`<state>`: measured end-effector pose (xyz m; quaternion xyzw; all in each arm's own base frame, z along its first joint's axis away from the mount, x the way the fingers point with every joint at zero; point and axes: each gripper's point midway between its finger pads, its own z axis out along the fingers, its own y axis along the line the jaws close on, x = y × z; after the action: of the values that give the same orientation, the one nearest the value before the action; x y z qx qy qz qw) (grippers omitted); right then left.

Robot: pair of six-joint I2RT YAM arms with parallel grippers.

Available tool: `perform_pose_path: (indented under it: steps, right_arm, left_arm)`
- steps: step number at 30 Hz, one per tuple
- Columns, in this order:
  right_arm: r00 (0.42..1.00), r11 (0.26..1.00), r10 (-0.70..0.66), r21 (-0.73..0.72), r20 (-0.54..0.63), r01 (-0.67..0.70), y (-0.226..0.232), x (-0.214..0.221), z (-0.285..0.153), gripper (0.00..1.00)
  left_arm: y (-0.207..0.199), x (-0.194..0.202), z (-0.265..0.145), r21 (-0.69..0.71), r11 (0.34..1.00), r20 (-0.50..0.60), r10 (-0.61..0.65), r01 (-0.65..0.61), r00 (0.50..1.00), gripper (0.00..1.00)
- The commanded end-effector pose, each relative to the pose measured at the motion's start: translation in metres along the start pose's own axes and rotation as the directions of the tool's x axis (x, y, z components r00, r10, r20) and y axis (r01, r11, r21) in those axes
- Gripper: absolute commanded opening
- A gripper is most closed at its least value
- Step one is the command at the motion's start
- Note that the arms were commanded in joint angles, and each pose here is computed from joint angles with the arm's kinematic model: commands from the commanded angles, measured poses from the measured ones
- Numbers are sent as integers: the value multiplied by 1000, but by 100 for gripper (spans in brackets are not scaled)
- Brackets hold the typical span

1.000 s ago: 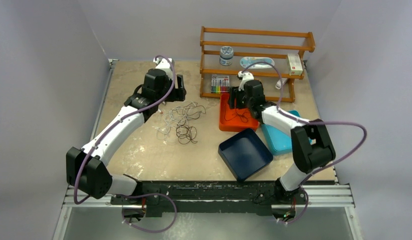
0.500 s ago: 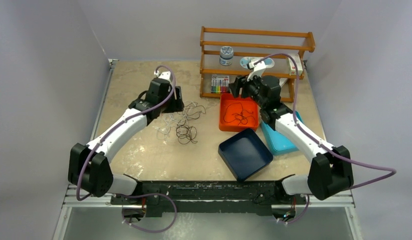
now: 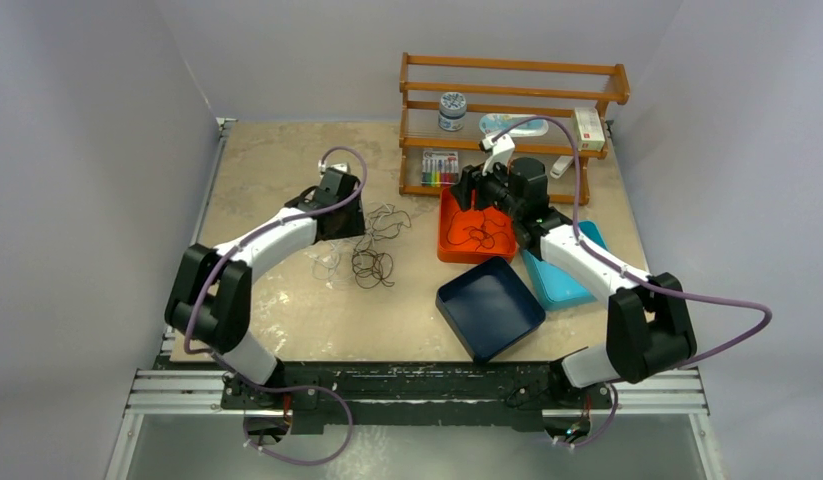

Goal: Untangle the cables

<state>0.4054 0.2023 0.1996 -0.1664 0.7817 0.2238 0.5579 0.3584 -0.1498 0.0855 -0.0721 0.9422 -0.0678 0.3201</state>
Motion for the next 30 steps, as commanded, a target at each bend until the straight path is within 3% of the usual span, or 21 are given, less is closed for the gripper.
perform_pose_path:
  steps: [1, 20, 25, 30]
  right_arm:
    - [997, 999, -42, -28, 59, 44, 5, -20, -3, 60]
    - [998, 999, -42, -25, 38, 43, 4, -13, -5, 58]
    - [997, 998, -43, -38, 58, 45, 8, -15, -12, 57]
    - [991, 998, -25, -61, 129, 34, 16, -18, -27, 58]
  left_arm:
    - [-15, -36, 12, 7, 999, 104, -35, 34, 994, 48]
    - [-9, -36, 60, -82, 997, 102, 16, -8, 995, 17]
    - [-4, -51, 44, -107, 994, 149, 16, 0, 989, 0]
    - [-3, -76, 7, -110, 994, 222, 14, 11, 975, 0]
